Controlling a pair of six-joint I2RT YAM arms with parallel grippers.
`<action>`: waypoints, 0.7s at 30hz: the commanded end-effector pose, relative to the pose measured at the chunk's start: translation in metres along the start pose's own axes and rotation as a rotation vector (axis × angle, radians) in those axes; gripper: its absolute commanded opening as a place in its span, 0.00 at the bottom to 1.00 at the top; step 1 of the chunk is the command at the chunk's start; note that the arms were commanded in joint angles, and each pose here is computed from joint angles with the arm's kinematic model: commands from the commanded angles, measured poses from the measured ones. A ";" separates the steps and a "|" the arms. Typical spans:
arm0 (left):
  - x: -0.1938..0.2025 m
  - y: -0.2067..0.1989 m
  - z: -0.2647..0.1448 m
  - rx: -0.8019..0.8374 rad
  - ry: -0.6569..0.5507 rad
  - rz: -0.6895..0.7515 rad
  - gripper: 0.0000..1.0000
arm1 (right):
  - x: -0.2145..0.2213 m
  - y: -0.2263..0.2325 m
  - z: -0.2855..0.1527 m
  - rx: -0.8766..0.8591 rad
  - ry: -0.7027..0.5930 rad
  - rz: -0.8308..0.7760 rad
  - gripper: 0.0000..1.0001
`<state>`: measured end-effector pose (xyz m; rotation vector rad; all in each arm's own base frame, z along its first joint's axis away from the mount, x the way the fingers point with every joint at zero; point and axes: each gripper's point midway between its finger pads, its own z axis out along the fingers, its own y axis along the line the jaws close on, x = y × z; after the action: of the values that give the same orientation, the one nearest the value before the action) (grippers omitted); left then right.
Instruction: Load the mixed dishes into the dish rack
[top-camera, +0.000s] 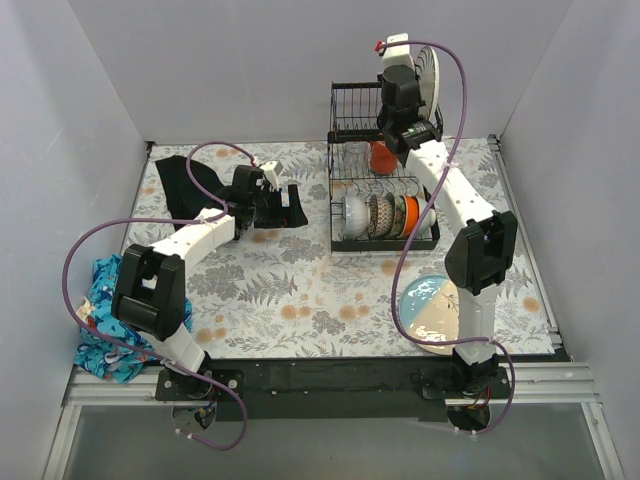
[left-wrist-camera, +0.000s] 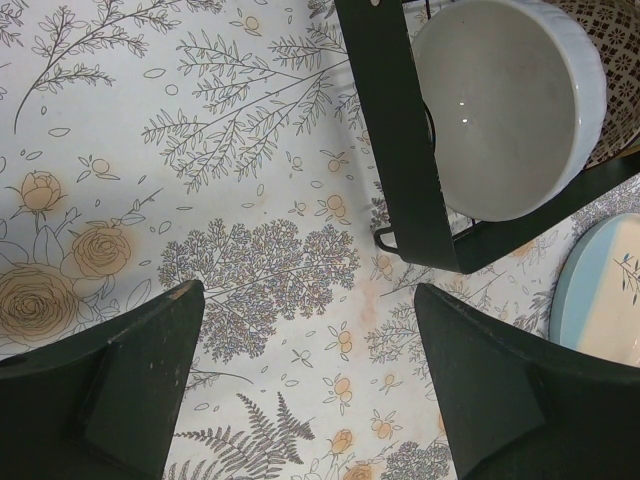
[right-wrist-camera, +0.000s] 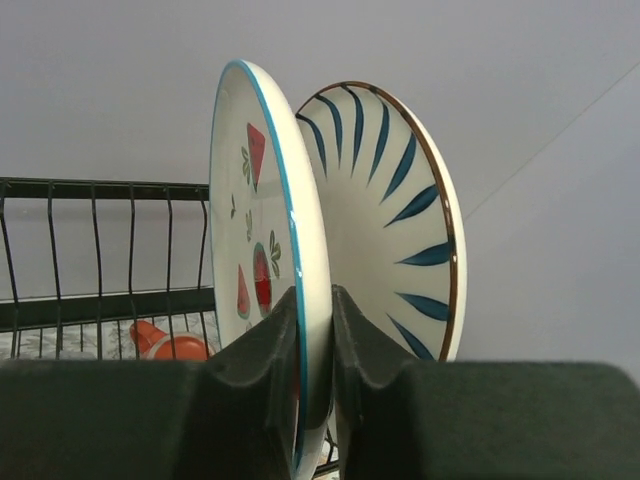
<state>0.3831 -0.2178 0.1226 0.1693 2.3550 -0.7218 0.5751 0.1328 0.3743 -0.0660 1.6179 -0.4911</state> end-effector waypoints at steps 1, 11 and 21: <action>-0.017 -0.011 -0.007 0.032 -0.043 0.021 0.86 | -0.058 -0.029 -0.010 0.048 -0.122 0.130 0.32; -0.049 -0.045 -0.038 0.127 -0.126 0.074 0.86 | -0.077 -0.052 -0.077 -0.102 -0.081 0.092 0.71; 0.034 -0.184 -0.054 0.509 0.035 0.297 0.73 | 0.006 -0.107 -0.211 -0.424 0.068 -0.146 0.92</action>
<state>0.3317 -0.2916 0.1957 0.4778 2.1755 -1.0032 0.4002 0.1078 0.4338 -0.2982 1.7099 -0.2830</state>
